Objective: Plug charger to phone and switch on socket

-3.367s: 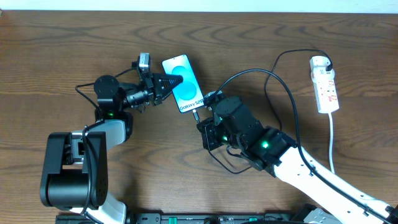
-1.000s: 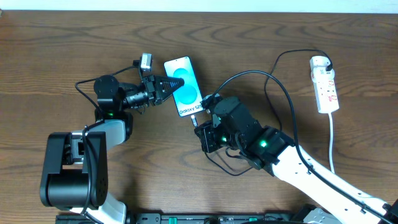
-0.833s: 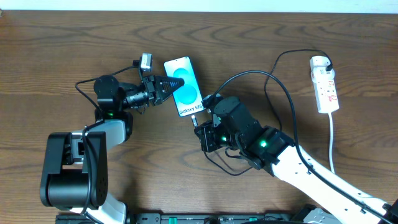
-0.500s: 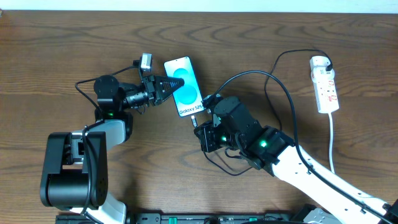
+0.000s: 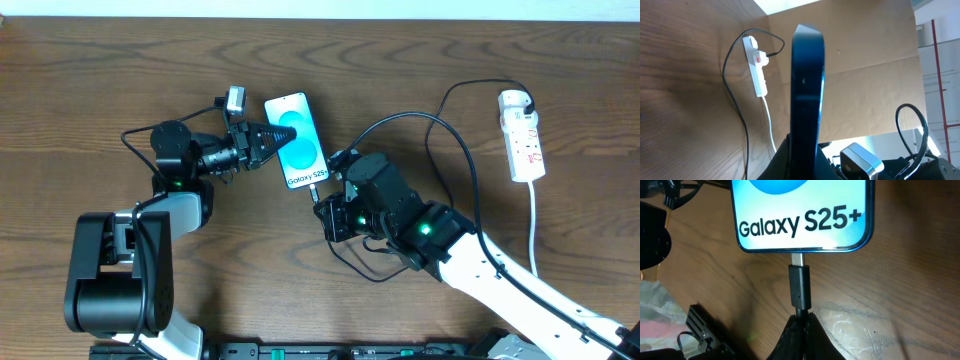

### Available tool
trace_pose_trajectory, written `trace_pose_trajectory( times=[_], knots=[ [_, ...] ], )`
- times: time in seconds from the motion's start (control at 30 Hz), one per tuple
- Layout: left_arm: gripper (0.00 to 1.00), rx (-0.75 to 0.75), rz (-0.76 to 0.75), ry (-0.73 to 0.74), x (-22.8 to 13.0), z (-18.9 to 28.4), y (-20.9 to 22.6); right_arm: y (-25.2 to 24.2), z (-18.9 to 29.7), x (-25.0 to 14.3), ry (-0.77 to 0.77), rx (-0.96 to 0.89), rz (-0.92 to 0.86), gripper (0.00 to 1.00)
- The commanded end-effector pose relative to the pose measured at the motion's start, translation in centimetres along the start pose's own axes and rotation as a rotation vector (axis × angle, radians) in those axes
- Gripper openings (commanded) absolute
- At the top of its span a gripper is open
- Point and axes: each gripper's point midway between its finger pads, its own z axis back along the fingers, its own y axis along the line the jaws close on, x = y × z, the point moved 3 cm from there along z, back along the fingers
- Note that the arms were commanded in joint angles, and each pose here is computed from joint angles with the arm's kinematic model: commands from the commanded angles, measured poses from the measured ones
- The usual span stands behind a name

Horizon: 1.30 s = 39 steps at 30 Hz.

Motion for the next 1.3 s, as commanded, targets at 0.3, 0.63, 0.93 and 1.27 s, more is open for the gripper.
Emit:
trace_pose_trajectory(
  times=[0.3,0.63,0.93,1.27],
  knots=[
    [0.08,-0.012,0.011,-0.034,1.2,-0.2,-1.1,0.1,-0.1,0.4,-0.005,0.007,-0.013,0.01],
    [0.08,-0.007,0.069,-0.091,1.9,-0.2,-1.0,1.0,0.5,0.6,0.034,0.142,0.095,0.01],
    [0.07,-0.048,0.021,-0.108,1.7,-1.9,-2.4,0.1,2.3,1.1,0.075,0.326,0.215,0.01],
    [0.07,-0.048,0.025,-0.115,1.8,-1.8,-2.4,-1.0,1.1,0.7,0.121,0.304,0.141,0.01]
  ],
)
